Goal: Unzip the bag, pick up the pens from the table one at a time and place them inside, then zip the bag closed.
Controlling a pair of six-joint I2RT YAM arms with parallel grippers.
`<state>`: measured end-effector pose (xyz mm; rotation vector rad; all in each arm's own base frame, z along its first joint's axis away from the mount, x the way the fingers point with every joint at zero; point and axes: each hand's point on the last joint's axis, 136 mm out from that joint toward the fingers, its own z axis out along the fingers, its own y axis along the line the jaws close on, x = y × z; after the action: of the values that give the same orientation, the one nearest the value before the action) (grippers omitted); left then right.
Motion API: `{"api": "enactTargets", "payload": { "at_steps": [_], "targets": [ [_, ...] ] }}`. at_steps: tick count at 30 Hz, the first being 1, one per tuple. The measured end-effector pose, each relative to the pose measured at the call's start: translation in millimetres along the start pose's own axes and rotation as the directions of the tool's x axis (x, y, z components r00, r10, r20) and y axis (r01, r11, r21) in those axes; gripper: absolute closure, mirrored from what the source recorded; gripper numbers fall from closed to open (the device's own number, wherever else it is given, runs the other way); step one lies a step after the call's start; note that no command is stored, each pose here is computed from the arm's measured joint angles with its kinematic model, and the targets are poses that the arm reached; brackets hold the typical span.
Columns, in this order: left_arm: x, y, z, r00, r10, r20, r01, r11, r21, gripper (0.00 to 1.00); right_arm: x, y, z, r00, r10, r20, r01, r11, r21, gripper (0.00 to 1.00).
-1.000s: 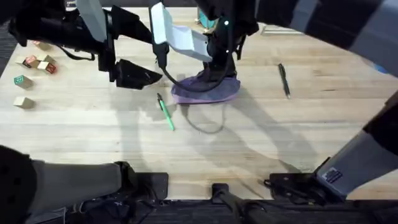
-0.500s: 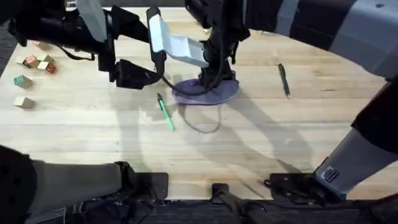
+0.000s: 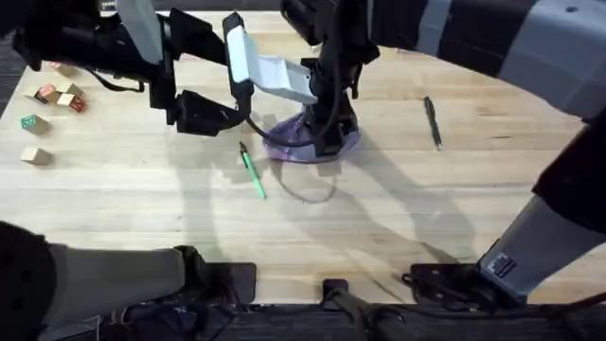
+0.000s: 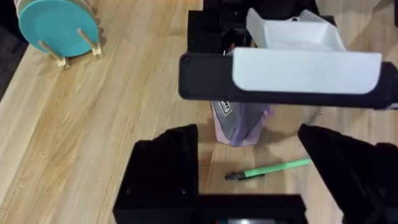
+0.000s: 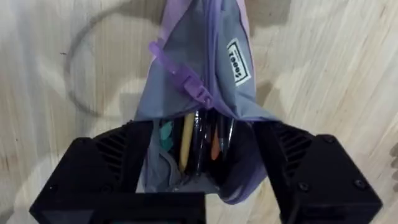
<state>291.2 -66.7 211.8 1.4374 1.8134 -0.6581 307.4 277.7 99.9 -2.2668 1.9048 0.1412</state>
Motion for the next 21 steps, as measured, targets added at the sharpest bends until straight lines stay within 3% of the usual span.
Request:
{"api": "enactTargets", "payload": {
  "at_steps": [7,14,21],
  "targets": [
    [0.0,0.0,0.0,1.000,0.000,0.000,0.000,1.000,0.000,0.006,-0.1,0.0,0.0,1.000,0.011,0.000,-0.011,1.000,0.000,0.006],
    [0.0,0.0,0.0,1.000,0.000,0.000,0.000,1.000,0.000,0.006,-1.0,0.5,-7.8,0.989,0.146,0.009,-0.146,0.989,0.011,0.006],
    [0.0,-0.1,0.0,1.000,0.000,0.000,0.000,1.000,0.000,0.006,-5.5,9.4,-77.4,0.971,0.213,0.109,-0.224,0.969,0.104,0.006]
  ]
}}
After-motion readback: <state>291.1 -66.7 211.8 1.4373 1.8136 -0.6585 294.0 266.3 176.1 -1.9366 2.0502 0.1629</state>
